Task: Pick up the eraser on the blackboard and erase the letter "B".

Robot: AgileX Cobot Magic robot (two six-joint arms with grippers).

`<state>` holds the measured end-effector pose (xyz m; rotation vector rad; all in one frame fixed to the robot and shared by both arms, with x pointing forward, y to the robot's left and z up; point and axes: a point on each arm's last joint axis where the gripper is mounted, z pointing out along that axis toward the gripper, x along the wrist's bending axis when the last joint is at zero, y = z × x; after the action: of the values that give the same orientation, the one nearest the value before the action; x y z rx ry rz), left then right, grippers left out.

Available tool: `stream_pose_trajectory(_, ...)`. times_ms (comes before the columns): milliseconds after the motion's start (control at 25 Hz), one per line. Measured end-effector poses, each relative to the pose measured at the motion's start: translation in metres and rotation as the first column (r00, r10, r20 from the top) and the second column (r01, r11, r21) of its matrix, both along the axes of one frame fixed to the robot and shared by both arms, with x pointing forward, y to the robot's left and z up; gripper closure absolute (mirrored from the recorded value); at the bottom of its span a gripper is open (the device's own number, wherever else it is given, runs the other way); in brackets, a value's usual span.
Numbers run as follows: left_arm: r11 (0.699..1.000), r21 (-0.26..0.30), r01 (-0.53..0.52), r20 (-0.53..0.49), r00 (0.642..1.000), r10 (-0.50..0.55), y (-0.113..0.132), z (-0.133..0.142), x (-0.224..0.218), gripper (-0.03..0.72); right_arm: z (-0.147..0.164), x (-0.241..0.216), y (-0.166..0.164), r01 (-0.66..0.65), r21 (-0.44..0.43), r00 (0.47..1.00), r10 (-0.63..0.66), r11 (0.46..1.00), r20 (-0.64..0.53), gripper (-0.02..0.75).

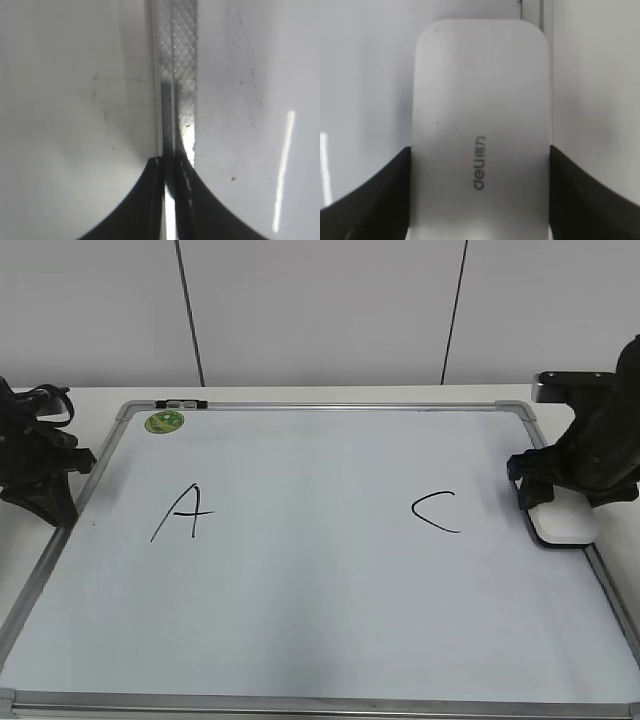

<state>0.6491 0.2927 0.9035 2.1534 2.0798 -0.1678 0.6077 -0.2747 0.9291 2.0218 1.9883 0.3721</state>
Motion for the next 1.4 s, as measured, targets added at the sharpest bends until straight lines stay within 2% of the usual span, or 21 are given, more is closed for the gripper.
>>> stream_pose_trajectory(240, 1.000, 0.000, 0.000, 0.000, 1.000, 0.000, 0.000, 0.000, 0.000, 0.678, -0.007, 0.002, 0.001, -0.001, 0.005, 1.000, 0.001, 1.000, -0.002, 0.199)
stream_pose_trajectory(480, 1.000, 0.000, 0.000, 0.000, 1.000, 0.000, 0.000, 0.000, 0.000, 0.678, -0.009, 0.003, 0.001, -0.001, 0.010, 1.000, 0.001, 1.000, 0.001, 0.115)
stream_pose_trajectory(640, 1.000, 0.000, 0.000, 0.000, 1.000, 0.000, 0.000, 0.000, 0.000, 0.678, -0.008, 0.005, 0.001, 0.000, 0.007, 1.000, 0.000, 1.000, -0.019, 0.108)
stream_pose_trajectory(800, 1.000, 0.000, 0.000, 0.000, 1.000, 0.000, 0.000, 0.000, 0.000, 0.678, 0.011, 0.016, 0.001, -0.001, 0.000, 1.000, 0.001, 1.000, -0.014, 0.111)
stream_pose_trajectory(1040, 1.000, -0.006, -0.004, 0.000, 1.000, 0.004, 0.000, 0.000, 0.000, 0.662, 0.058, 0.025, -0.001, -0.014, -0.041, 0.999, 0.016, 0.999, 0.040, 0.125)
stream_pose_trajectory(1160, 1.000, -0.012, 0.000, -0.003, 1.000, -0.001, -0.001, 0.001, 0.000, 0.596, 0.068, 0.025, -0.002, -0.021, -0.053, 0.999, 0.024, 0.998, 0.046, 0.136)
stream_pose_trajectory(1280, 1.000, -0.022, 0.011, -0.038, 0.999, -0.012, -0.002, 0.003, 0.002, 0.433, 0.071, 0.024, -0.002, -0.027, -0.058, 0.999, 0.029, 0.998, 0.032, 0.143)
stream_pose_trajectory(1400, 0.999, -0.034, 0.027, -0.035, 0.999, -0.028, -0.003, 0.022, 0.012, 0.298, 0.072, 0.022, -0.002, -0.036, -0.060, 0.999, 0.037, 0.998, 0.022, 0.143)
